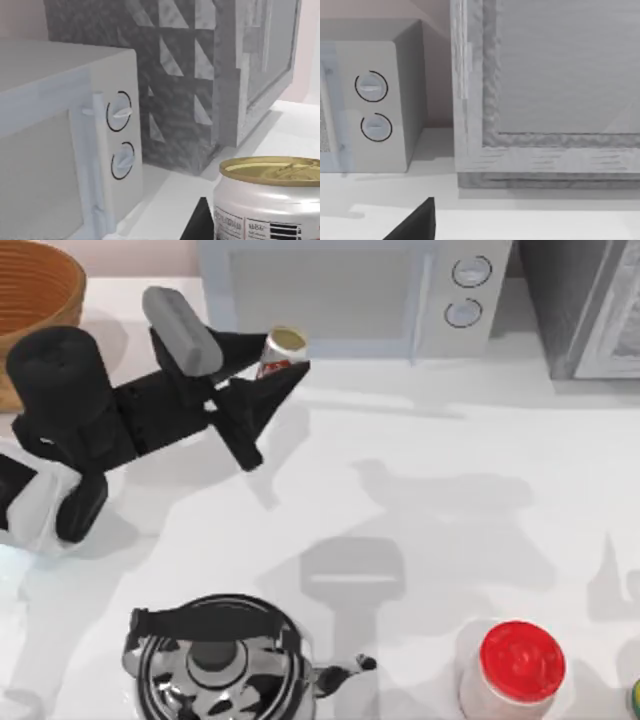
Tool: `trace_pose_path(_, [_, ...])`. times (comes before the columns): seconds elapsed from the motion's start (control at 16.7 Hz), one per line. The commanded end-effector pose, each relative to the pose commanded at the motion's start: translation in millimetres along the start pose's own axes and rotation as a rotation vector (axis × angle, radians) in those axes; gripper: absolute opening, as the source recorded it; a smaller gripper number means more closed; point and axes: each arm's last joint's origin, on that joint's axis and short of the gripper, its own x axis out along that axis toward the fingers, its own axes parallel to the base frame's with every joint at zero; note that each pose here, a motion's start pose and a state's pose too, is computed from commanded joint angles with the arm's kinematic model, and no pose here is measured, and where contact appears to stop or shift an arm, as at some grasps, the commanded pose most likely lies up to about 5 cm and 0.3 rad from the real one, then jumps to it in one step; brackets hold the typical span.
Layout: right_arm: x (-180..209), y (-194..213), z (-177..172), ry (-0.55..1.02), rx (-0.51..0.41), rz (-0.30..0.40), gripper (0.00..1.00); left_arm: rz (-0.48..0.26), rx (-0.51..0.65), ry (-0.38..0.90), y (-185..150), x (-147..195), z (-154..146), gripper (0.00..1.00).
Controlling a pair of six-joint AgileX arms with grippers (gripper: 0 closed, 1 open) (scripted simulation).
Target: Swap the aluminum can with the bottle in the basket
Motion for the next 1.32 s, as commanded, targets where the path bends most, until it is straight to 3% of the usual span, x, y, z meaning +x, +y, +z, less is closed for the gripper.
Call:
trace_pose_path(1.02, [0,0,0,0.0,0.0,0.0,1.0,-0.453,-0.025,0.001,-3,55,-118,0.0])
trace_pose_path(1.32, [0,0,0,0.0,0.0,0.0,1.0,-0.524,-0.034,0.002,-4,62,-133,0.0])
